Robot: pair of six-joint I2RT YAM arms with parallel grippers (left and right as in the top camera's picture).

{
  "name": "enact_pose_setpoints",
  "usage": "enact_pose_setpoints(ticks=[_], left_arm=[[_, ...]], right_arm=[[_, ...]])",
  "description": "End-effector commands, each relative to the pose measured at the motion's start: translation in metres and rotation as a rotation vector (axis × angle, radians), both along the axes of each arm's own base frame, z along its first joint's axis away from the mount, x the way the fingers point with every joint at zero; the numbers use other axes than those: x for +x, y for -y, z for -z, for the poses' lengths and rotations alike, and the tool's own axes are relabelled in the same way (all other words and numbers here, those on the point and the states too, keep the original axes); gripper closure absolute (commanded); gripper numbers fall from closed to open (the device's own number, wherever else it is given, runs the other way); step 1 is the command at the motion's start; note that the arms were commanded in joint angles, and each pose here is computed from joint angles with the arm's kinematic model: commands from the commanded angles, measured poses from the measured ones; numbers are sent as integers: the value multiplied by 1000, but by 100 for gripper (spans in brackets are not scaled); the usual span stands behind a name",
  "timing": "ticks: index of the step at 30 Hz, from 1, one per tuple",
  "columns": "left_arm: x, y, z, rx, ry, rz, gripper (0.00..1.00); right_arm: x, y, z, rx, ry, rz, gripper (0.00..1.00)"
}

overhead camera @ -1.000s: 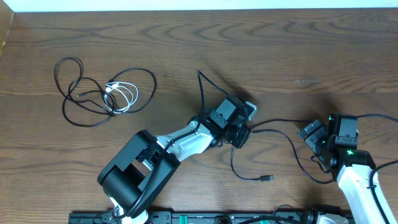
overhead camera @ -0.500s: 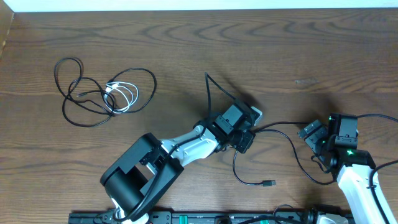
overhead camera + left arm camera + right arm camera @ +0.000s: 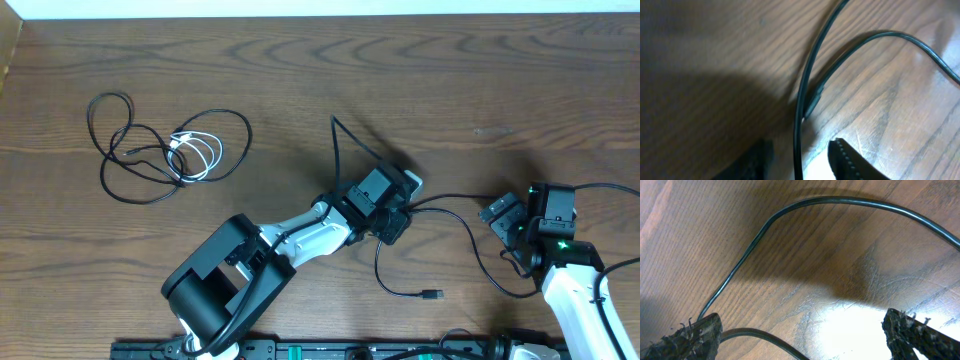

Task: Untangle cables

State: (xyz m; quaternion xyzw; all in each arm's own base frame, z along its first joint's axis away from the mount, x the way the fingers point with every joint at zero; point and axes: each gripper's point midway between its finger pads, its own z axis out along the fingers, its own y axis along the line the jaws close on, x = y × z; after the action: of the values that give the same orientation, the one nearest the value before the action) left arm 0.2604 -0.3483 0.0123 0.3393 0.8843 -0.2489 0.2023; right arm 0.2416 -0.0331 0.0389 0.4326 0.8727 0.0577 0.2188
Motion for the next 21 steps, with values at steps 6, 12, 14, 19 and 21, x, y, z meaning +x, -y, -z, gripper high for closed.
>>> enact_pose_setpoints(ticks=[6,12,14,19,21], left_arm=[[16,18,-21,-60,190,117,48],[17,19,-21,-20,315,264,48],[15,17,-18,0,334,303,48],[11,17,-7,23,337,342,48],[6,20,-2,27,326,356,48]], right_arm=[[-1,5,1,-12,-5,23,1],[-1,5,1,-12,-5,23,1],[-1,5,1,-12,-5,23,1],[-1,5,1,-12,-5,23,1],[-1,5,1,-12,-5,23,1]])
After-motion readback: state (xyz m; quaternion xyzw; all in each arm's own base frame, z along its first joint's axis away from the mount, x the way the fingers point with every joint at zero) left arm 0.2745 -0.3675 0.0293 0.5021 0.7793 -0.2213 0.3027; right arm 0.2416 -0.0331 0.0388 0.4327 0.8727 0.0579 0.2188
